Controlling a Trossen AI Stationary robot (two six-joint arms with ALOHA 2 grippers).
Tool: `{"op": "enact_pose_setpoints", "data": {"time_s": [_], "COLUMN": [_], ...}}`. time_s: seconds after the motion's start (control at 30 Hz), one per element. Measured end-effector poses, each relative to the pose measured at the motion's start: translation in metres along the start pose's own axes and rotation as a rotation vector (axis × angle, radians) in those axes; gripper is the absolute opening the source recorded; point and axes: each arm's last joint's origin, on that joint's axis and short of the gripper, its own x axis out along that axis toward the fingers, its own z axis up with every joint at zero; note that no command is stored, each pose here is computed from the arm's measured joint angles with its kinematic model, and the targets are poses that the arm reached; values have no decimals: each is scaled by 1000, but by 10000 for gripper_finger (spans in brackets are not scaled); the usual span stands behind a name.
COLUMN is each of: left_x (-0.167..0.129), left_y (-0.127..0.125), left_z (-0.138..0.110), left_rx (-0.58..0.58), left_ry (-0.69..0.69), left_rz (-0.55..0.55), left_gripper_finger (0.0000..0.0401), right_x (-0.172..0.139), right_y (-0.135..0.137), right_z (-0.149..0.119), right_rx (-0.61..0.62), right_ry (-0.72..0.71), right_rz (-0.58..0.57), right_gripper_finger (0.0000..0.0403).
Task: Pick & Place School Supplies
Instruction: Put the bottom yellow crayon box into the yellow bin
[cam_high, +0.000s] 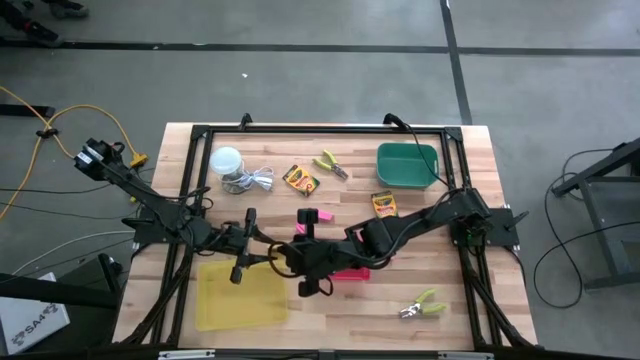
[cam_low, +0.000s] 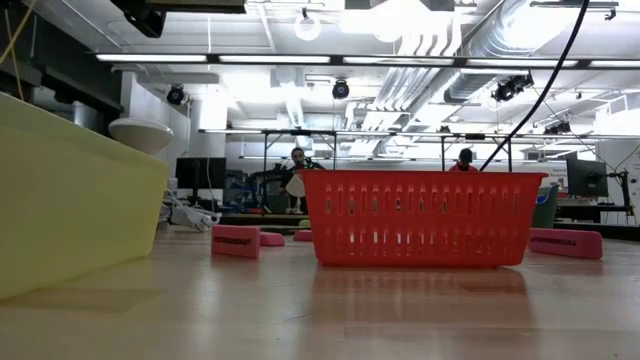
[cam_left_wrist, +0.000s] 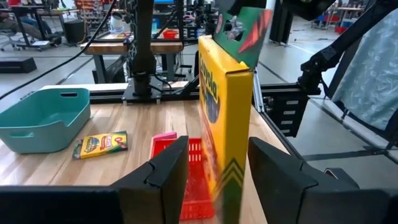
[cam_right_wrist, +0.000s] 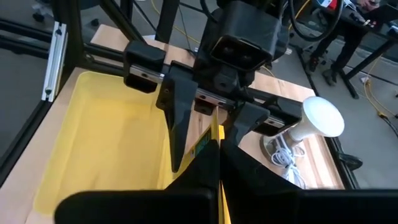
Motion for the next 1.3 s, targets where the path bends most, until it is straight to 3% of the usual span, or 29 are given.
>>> {"op": "enact_pose_setpoints", "data": {"time_s": [0.33, 0.57, 1.3], "left_x": [0, 0, 0], "left_y": [0, 0, 0], "left_z": [1, 2, 2], "left_rx": [-13, -19, -8], "left_ry": [-5, -17, -17], "left_rz": [-1, -2, -2], "left_gripper_finger": [74, 42, 31], "right_x": [0, 0, 0], "right_y": [0, 0, 0], "right_z": [0, 0, 0], "right_rx": [2, 2, 6], "right_ry": [-5, -5, -5], "right_rz": [8, 7, 5], "right_gripper_finger": [3, 2, 2]}}
